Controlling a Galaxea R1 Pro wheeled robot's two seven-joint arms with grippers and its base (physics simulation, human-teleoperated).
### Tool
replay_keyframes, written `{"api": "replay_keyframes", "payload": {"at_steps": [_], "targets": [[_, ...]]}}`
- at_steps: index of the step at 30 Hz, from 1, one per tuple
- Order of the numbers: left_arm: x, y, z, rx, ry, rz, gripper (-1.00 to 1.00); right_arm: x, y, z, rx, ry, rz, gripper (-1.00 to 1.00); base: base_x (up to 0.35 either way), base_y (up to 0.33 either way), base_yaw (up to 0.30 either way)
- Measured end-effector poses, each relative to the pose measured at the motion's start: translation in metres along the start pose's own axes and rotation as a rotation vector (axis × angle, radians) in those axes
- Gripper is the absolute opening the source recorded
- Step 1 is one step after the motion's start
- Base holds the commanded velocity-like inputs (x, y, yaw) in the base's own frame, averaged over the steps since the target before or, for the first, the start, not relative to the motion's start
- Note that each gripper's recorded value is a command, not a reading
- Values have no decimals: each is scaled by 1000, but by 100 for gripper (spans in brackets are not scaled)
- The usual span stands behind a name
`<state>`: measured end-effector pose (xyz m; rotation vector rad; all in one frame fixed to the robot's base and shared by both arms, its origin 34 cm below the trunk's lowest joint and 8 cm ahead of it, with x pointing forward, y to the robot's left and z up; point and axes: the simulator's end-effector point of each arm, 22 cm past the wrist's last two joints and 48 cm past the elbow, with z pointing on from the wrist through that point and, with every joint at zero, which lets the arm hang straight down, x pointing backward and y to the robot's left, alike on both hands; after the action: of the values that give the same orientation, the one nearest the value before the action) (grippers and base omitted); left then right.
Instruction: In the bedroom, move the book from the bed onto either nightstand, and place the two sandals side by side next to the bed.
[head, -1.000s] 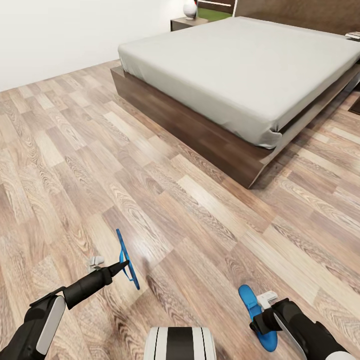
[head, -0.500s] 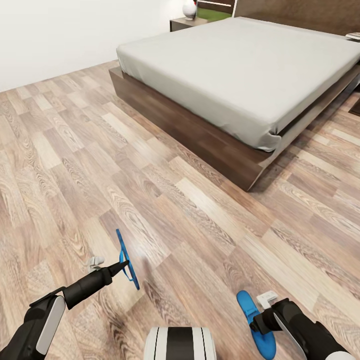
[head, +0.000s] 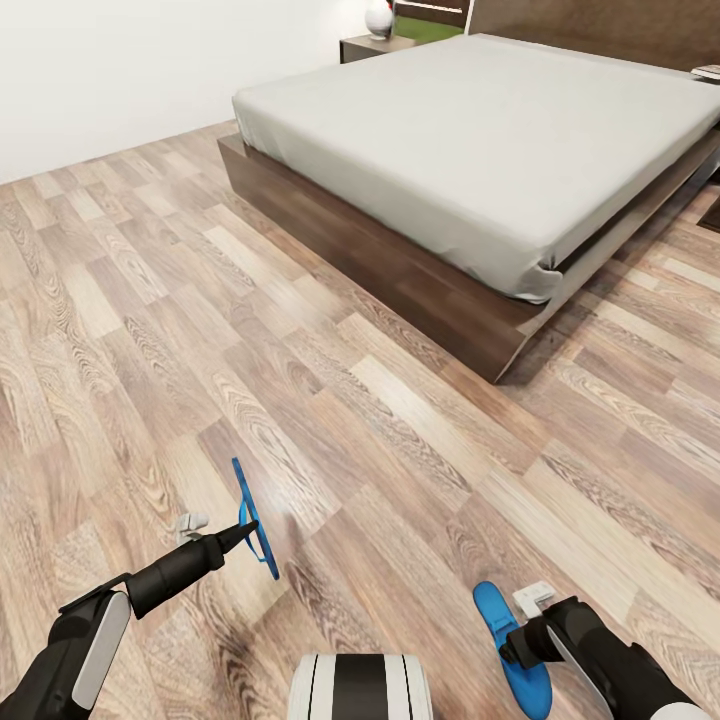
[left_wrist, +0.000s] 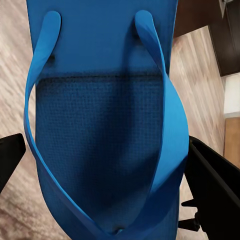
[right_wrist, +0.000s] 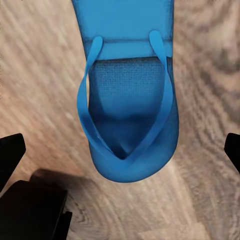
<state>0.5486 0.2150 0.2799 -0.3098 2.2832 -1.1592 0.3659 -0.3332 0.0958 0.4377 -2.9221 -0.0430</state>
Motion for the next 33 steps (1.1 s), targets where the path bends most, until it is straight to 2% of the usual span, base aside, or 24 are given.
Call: {"api": "replay_keyframes", "payload": {"at_steps": [7, 11, 14, 33], "targets": [[1, 0, 1, -4, 1, -3, -100, -2, 0, 1, 2, -10, 0, 100, 0, 0, 0], [3, -2, 4, 2, -3, -10, -100, -25, -1, -1, 6, -115, -22, 100, 0, 0, 0], [3, -3, 4, 2, -3, -11, -100, -32, -1, -2, 8, -147, -29, 100, 0, 0, 0], [4, -2, 5, 1, -3, -12, -100, -34, 2, -1, 1, -161, -28, 100, 0, 0, 0]]}}
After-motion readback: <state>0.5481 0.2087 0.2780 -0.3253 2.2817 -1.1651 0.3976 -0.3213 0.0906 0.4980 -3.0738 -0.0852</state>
